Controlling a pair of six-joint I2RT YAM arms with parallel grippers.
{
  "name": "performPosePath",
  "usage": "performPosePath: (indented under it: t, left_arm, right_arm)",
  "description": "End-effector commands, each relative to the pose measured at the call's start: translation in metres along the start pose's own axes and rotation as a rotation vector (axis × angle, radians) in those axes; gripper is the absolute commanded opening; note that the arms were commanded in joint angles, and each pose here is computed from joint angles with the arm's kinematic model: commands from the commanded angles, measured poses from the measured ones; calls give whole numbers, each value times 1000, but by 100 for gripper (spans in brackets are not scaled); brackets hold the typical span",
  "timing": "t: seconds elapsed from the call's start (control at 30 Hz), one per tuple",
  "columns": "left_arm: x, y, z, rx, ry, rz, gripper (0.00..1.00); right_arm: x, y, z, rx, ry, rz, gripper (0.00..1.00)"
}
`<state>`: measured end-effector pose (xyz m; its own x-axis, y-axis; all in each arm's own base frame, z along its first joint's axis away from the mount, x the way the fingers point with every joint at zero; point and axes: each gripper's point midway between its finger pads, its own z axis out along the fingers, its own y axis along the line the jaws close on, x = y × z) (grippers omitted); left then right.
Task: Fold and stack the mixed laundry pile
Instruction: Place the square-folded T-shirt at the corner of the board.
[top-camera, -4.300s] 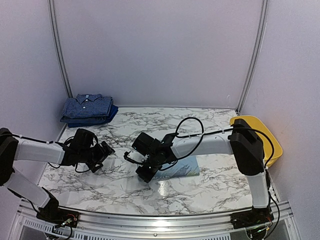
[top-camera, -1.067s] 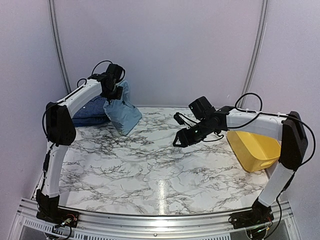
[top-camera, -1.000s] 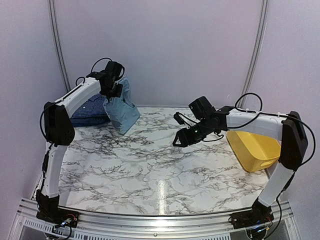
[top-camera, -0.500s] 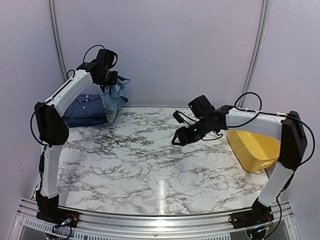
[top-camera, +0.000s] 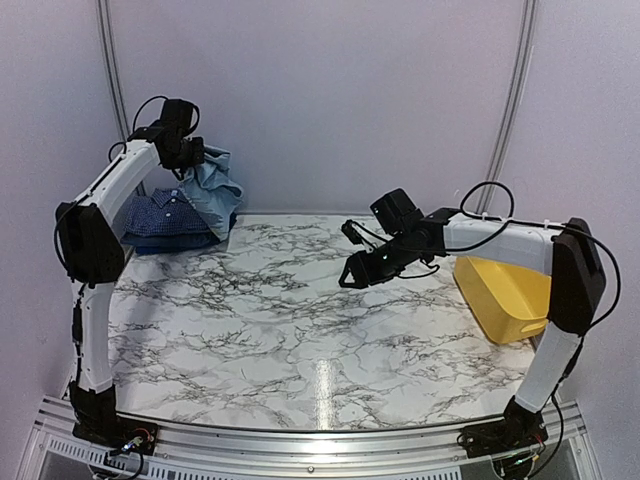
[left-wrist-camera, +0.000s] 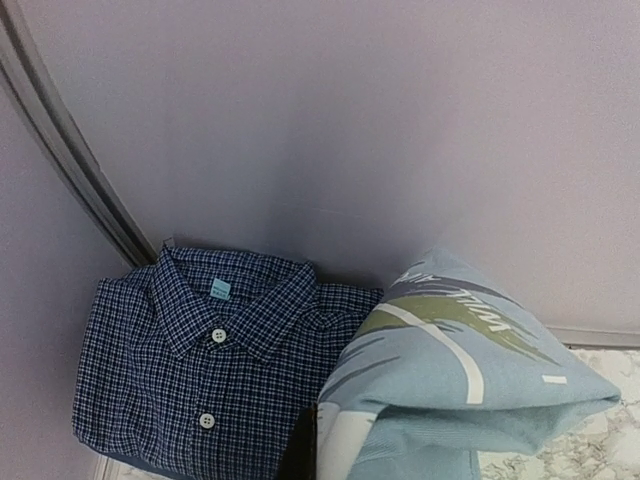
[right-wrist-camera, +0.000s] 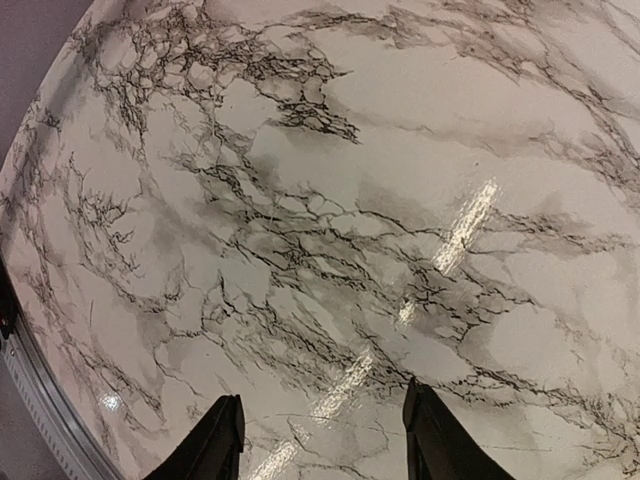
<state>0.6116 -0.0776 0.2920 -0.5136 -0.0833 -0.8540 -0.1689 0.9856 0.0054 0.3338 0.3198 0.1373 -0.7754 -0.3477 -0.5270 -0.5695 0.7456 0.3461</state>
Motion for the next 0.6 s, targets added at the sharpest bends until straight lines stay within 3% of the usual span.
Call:
performPosePath:
  t: [0.0, 0.23, 0.4, 0.57]
  left_arm:
    - [-35, 53, -2, -4, -100, -192, 0]
    - [30, 124, 67, -78, 57, -282, 0]
    - [66, 148, 100, -96, 134, -296, 0]
    - [94, 174, 112, -167, 184, -339, 34]
  right_arm:
    - [-18, -1, -2, 7, -23, -4, 50]
    - [-21, -3, 2, 26, -5, -23, 50]
    - [-21, -5, 4, 32, 9, -26, 50]
    - [-22, -6, 5, 37, 14, -28, 50]
